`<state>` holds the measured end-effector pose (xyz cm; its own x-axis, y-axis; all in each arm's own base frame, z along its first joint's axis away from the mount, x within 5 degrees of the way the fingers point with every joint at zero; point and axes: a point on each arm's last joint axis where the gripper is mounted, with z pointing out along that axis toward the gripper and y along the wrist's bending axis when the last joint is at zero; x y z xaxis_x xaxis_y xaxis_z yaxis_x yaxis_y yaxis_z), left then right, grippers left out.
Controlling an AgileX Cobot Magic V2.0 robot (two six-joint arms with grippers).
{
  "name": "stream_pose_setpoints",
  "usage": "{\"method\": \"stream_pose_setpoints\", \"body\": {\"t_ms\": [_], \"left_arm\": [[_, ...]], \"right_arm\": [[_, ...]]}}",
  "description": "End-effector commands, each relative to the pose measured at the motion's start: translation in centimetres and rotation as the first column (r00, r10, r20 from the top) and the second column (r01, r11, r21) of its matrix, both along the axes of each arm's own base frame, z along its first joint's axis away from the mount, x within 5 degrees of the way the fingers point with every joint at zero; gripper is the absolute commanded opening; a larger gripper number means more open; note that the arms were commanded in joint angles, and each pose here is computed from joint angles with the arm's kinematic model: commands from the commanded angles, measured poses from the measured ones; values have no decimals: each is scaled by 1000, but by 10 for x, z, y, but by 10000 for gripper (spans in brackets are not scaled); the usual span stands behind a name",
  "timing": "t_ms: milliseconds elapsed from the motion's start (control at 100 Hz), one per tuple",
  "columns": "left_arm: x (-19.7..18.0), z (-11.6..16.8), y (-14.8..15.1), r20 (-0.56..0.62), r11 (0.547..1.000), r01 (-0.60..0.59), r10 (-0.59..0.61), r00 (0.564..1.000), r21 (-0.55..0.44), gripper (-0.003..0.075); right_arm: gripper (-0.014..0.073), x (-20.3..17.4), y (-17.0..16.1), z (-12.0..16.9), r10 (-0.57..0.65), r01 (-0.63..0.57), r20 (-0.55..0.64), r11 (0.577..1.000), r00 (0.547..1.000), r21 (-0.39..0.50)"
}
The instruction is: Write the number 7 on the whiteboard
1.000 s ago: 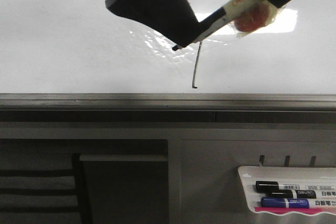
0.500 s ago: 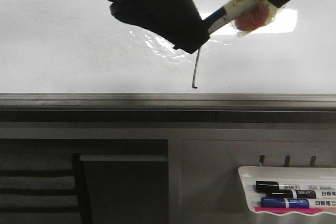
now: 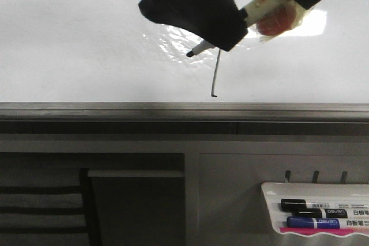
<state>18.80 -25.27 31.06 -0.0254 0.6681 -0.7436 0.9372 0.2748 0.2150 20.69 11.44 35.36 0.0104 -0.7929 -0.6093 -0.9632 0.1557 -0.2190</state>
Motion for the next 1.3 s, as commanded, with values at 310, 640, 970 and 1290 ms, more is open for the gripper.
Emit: {"method": "stream_pose_setpoints", "body": {"t_ms": [310,640,970,1290], "left_arm": [[-3,16,-8,77,998,33,-29,997,-56,367],[-4,20,-6,87,997,34,-28,996,-65,224],[-4,20,-6,87,997,34,-28,996,-65,-1],[-3,20,-6,87,997,30,-24,996,-65,-20]], "right_arm": [[-71,-3,0,18,-6,2,71,998,997,57],[-71,-4,0,18,-1,-3,64,999,998,54],[-71,-7,2,19,13,-15,36,997,999,81],[222,0,2,22,-35,25,102,995,994,96]]}}
